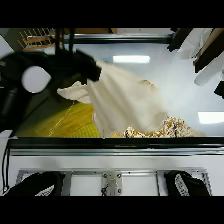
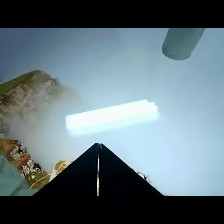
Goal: Fold the clothes and pants, and hang the long-sleeved shirts on hangers.
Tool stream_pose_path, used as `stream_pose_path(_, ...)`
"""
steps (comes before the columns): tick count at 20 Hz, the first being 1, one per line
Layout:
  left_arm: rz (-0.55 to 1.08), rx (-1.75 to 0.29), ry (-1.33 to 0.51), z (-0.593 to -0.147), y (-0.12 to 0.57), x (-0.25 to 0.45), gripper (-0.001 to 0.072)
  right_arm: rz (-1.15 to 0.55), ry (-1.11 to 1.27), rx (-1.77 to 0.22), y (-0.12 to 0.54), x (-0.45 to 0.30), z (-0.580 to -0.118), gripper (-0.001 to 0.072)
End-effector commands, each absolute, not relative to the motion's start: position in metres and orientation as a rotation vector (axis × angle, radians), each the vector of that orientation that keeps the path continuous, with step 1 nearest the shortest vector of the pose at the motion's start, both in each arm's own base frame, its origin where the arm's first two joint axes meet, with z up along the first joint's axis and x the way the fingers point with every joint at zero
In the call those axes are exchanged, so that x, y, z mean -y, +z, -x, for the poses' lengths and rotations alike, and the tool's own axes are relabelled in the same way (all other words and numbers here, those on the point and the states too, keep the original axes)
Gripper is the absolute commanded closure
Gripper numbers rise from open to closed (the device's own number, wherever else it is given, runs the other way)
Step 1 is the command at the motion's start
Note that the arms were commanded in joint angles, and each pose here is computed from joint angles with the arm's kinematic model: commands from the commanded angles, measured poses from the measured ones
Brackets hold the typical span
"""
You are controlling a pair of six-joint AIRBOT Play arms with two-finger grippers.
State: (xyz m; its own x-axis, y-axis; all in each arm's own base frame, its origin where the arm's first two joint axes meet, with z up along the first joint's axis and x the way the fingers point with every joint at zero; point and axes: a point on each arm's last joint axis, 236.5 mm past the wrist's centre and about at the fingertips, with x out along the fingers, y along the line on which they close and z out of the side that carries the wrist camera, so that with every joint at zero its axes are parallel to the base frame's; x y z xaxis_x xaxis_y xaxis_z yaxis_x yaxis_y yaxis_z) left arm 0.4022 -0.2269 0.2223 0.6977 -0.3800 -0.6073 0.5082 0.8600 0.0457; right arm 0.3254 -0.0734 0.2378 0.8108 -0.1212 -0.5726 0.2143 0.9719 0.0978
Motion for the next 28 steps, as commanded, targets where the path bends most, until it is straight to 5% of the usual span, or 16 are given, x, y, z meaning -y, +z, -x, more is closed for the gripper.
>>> stream_pose_path(1, -0.19, -0.932, -0.372, -0.389, 0.084, 0.175, 0.0687, -0.206, -0.149, -0.641, 0.226, 0.067, -0.333, 0.069)
stream_pose_path(3, -0.124, -1.004, -0.285, -0.386, 0.039, 0.146, 0.0687, -0.255, -0.11, -0.708, 0.207, 0.058, -0.34, 0.068)
stream_pose_path(4, -0.089, -1.042, -0.245, -0.382, 0.024, 0.132, 0.0687, -0.286, -0.084, -0.748, 0.196, 0.052, -0.343, 0.0558)
stream_pose_path(5, -0.047, -1.073, -0.227, -0.378, 0.015, 0.125, 0.0687, -0.319, -0.048, -0.795, 0.182, 0.043, -0.346, 0.0296)
stream_pose_path(6, 0.004, -1.099, -0.209, -0.375, 0.007, 0.118, 0.0687, -0.332, 0.023, -0.848, 0.166, 0.028, -0.349, 0.0135)
stream_pose_path(7, 0.045, -1.119, -0.194, -0.373, 0.001, 0.112, 0.0687, -0.341, 0.113, -0.902, 0.148, 0.008, -0.351, 0.0127)
stream_pose_path(11, 0.1, -1.138, -0.142, -0.373, -0.006, 0.09, 0.0687, -0.402, 0.495, -1.117, 0.079, -0.109, -0.333, 0.0127)
stream_pose_path(14, 0.108, -1.137, -0.128, -0.375, -0.006, 0.085, 0.0687, -0.295, 0.664, -1.3, 0.024, -0.187, -0.294, 0.0128)
stream_pose_path(19, 0.107, -1.135, -0.128, -0.375, -0.006, 0.085, 0.0687, -0.174, 0.745, -1.364, -0.025, -0.271, -0.27, 0.0128)
stream_pose_path(25, 0.107, -1.134, -0.128, -0.375, -0.006, 0.085, 0.0687, -0.098, 0.769, -1.423, -0.047, -0.287, -0.249, 0.0131)
stream_pose_path(26, 0.107, -1.135, -0.128, -0.375, -0.006, 0.085, 0.0687, -0.068, 0.729, -1.433, -0.054, -0.279, -0.252, 0.0189)
stream_pose_path(28, 0.098, -1.137, -0.125, -0.375, -0.006, 0.083, 0.0687, 0.037, 0.665, -1.414, -0.063, -0.257, -0.262, 0.0534)
